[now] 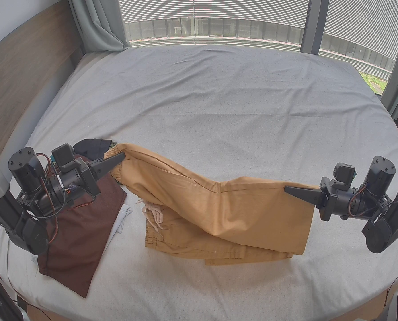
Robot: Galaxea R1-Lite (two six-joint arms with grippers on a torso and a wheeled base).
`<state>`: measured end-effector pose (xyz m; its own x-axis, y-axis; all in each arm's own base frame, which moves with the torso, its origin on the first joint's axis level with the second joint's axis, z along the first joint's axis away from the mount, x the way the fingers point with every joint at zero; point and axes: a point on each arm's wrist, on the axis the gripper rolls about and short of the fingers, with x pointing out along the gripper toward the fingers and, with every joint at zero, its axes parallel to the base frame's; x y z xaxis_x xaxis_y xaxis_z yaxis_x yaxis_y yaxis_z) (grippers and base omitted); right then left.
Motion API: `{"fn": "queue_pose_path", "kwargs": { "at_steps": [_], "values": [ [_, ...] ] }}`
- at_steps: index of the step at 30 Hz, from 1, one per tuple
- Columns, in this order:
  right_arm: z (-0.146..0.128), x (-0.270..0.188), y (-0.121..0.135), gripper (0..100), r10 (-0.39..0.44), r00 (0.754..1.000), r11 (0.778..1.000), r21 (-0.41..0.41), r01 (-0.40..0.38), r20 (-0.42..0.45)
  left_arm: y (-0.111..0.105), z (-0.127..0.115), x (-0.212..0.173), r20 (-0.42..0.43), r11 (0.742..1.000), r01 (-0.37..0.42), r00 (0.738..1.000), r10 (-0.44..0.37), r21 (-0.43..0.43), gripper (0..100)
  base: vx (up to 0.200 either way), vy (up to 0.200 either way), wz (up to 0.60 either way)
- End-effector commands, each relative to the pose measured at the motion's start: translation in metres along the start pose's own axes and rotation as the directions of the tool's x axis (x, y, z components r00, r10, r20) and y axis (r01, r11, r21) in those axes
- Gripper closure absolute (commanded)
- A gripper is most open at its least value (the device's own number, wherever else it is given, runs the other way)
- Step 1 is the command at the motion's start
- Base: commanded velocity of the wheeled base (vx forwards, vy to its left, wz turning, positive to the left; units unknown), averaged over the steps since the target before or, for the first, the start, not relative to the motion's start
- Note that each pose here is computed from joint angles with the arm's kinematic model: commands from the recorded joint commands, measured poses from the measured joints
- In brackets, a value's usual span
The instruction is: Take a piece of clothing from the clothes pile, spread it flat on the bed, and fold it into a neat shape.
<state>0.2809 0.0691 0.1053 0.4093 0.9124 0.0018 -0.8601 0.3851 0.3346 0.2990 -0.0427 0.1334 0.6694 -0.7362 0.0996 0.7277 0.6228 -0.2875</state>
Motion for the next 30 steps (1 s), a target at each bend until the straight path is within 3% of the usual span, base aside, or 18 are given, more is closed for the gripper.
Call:
{"fn": "queue_pose_path", "kwargs": {
  "at_steps": [1,7,16,20,30],
  "values": [
    [0.004,0.000,0.000,100,0.002,1.000,1.000,-0.014,-0.001,0.009,-0.001,0.003,-0.003,0.008,1.000,-0.003,1.000,0.003,0.006,100,0.000,0.000,0.00],
    [0.010,0.000,0.000,100,0.003,1.000,0.999,-0.033,-0.002,0.025,-0.001,0.011,-0.013,0.022,1.000,-0.019,1.000,0.019,0.002,100,0.000,0.000,0.00],
    [0.016,0.000,-0.005,100,-0.010,0.999,0.998,-0.059,0.013,0.045,-0.002,0.013,-0.021,0.004,1.000,0.021,1.000,-0.021,0.001,100,0.000,0.000,0.00],
    [0.024,0.006,-0.006,100,-0.092,0.990,0.992,-0.074,0.101,0.106,-0.003,0.011,-0.018,-0.002,1.000,0.028,1.000,-0.028,-0.011,100,0.000,0.000,0.00],
    [0.032,0.007,-0.007,100,-0.110,0.985,0.988,-0.092,0.123,0.136,-0.004,0.012,-0.013,0.003,0.999,0.042,0.999,-0.042,-0.034,100,0.000,0.000,0.00]
  ]
}}
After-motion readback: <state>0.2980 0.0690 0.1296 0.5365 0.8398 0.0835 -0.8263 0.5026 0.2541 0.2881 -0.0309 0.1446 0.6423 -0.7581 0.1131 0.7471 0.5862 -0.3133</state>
